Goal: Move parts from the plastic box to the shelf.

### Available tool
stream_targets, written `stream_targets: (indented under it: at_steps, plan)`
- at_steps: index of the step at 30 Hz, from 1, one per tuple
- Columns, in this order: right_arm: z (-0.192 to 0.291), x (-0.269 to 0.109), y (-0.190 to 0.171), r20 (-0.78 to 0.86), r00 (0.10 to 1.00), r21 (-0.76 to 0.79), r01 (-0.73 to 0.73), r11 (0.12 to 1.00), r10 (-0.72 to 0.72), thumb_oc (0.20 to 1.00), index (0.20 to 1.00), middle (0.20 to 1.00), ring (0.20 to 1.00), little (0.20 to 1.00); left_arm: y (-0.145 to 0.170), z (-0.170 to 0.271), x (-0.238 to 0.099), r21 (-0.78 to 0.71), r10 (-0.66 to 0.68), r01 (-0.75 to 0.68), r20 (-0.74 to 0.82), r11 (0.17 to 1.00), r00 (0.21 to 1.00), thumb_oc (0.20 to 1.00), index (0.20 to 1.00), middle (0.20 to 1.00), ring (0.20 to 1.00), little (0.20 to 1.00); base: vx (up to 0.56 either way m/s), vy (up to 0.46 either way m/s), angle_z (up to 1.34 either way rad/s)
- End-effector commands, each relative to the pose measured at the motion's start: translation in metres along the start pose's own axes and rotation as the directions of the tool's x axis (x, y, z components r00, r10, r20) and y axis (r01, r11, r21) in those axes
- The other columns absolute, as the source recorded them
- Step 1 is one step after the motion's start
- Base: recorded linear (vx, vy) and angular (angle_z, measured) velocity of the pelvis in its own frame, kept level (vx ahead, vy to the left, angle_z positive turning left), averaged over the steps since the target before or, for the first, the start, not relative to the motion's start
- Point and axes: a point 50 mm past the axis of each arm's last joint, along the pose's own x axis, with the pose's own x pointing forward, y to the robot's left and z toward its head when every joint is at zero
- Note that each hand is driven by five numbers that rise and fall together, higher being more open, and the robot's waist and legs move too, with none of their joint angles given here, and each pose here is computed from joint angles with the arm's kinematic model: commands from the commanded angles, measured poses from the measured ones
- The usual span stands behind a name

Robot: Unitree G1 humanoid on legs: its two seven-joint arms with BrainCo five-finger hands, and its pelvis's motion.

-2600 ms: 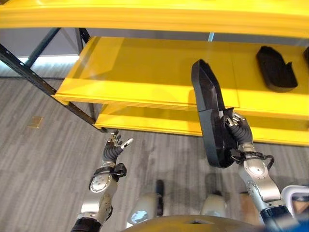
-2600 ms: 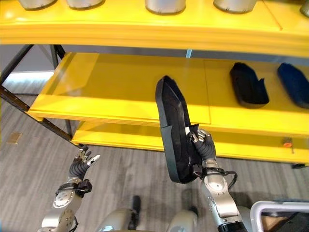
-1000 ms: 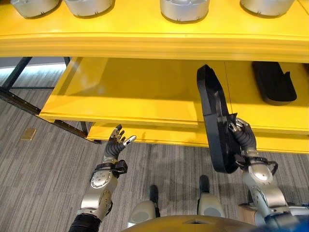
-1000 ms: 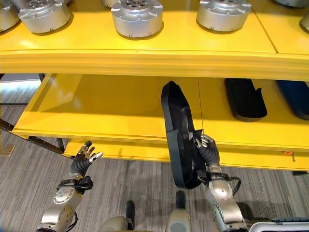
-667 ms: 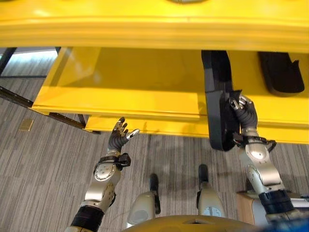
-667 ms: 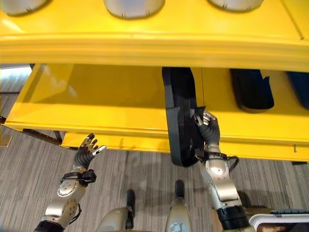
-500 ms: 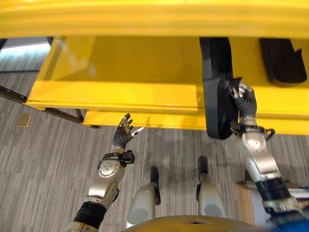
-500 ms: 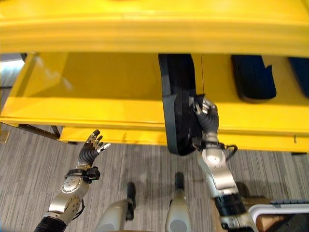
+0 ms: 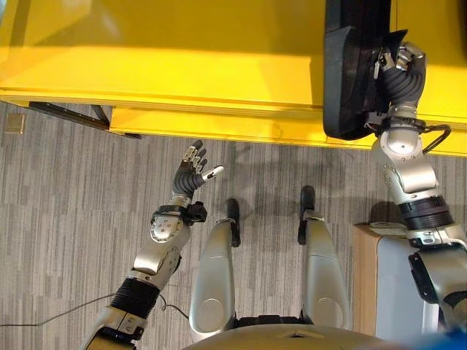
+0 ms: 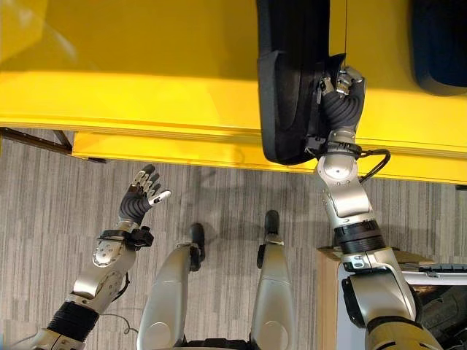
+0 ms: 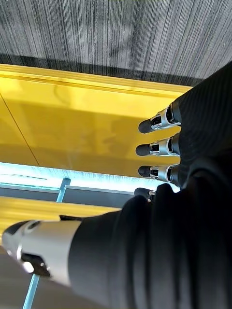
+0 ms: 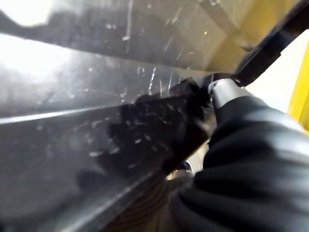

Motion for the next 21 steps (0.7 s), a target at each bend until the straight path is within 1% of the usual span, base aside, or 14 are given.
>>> stream_targets:
  at_steps: [1,3,7,12,16,21]
  plan:
    - [0.045,0.032,-0.012,0.156,0.984,0.013,0.079,0.997,-0.08,0.2,0.2,0.2,0.2,0.2,-0.007,0.012,-0.012,0.012,-0.074,0.074,0.057,0.997,0.996,1.0,1.0,1.0,1.0,1.0,-0.03,-0.007,0.05]
    - [0.063,0.053,-0.009,0.181,0.98,-0.056,0.096,0.994,-0.084,0.2,0.2,0.2,0.2,0.2,-0.01,0.013,-0.011,0.0,-0.098,0.099,0.059,0.995,0.993,1.0,1.0,1.0,1.0,1.0,0.02,-0.01,0.06]
    - [0.074,0.065,-0.003,0.187,0.979,-0.088,0.097,0.991,-0.079,0.2,0.2,0.2,0.2,0.2,-0.014,0.015,-0.009,-0.01,-0.114,0.115,0.065,0.993,0.991,1.0,1.0,1.0,1.0,1.0,0.0,0.004,0.06]
    - [0.087,0.081,0.002,0.169,0.981,-0.091,0.111,0.99,-0.094,0.2,0.2,0.2,0.2,0.2,-0.02,0.016,-0.006,-0.018,-0.141,0.142,0.067,0.99,0.988,1.0,1.0,1.0,1.0,1.0,0.04,0.011,0.05]
    - [0.091,0.097,-0.004,0.098,0.986,-0.09,0.146,0.985,-0.137,0.2,0.2,0.2,0.2,0.2,-0.023,0.02,-0.004,-0.023,-0.161,0.164,0.079,0.986,0.984,1.0,1.0,1.0,1.0,1.0,0.02,0.02,0.05]
    - [0.087,0.103,-0.006,0.022,0.986,-0.052,0.165,0.985,-0.164,0.2,0.2,0.2,0.2,0.2,-0.022,0.021,-0.003,-0.027,-0.154,0.156,0.082,0.987,0.985,1.0,1.0,1.0,1.0,1.0,0.01,0.011,0.03]
